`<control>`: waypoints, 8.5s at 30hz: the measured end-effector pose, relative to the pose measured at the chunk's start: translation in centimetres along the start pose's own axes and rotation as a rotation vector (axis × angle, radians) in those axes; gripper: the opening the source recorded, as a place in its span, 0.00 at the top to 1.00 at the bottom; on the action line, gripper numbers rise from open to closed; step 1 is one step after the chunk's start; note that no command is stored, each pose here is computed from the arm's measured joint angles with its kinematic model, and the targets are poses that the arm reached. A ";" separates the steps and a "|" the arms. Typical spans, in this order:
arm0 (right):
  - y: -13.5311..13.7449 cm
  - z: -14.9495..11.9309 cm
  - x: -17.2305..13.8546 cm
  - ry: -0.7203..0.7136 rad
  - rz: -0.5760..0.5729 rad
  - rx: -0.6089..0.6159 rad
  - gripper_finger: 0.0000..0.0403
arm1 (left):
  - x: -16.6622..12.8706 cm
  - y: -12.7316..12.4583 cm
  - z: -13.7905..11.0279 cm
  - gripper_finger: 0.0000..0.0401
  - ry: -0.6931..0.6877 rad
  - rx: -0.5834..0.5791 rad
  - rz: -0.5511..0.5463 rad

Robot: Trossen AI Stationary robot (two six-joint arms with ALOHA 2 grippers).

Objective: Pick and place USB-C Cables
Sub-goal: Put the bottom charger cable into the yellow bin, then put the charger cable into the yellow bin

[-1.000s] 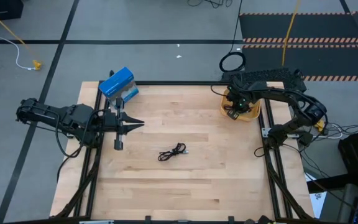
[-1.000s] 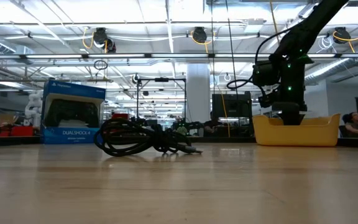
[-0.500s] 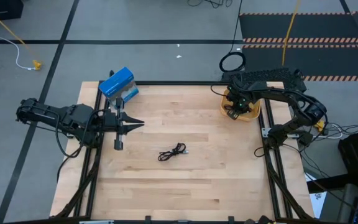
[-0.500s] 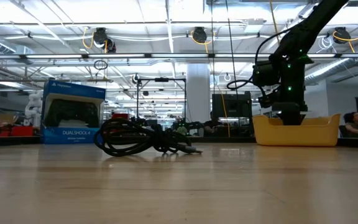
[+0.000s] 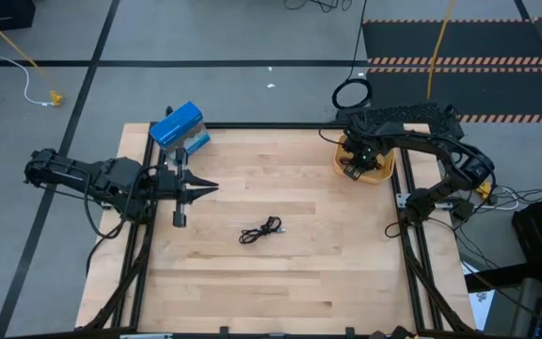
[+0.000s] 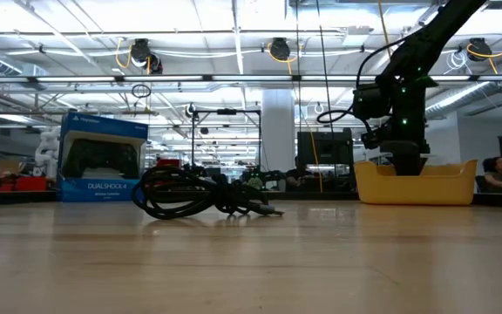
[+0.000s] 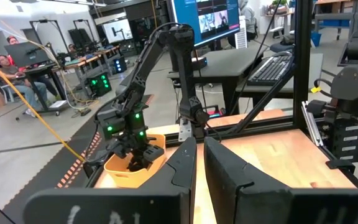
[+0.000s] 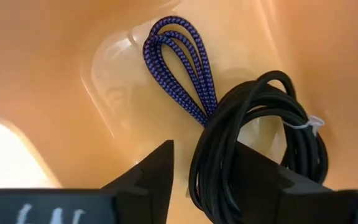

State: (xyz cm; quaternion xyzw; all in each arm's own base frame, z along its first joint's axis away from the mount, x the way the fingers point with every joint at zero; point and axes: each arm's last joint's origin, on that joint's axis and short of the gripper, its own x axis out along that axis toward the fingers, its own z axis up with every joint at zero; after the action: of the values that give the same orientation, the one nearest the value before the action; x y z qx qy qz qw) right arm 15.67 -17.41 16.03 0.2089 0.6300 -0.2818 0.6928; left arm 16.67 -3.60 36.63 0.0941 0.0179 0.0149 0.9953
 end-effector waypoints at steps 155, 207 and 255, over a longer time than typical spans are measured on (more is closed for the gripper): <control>10.4 -16.1 -18.6 -1.265 0.557 -0.733 1.00 | 0.4 -0.6 -0.7 0.91 0.053 -0.001 -0.102; 10.4 -15.9 -18.7 -1.280 0.518 -0.699 1.00 | 4.7 0.2 6.9 0.91 0.944 -0.164 -0.020; 10.6 -15.9 -18.1 -1.271 0.510 -0.709 1.00 | 17.0 -6.2 -17.6 0.35 1.204 -0.185 -0.026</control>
State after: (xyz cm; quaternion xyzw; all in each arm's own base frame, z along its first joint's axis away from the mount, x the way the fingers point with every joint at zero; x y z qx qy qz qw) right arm 9.74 3.15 31.35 -0.0889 0.0961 0.0393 0.9906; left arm 33.10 -5.82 17.59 -0.0178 0.5772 0.0548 0.8145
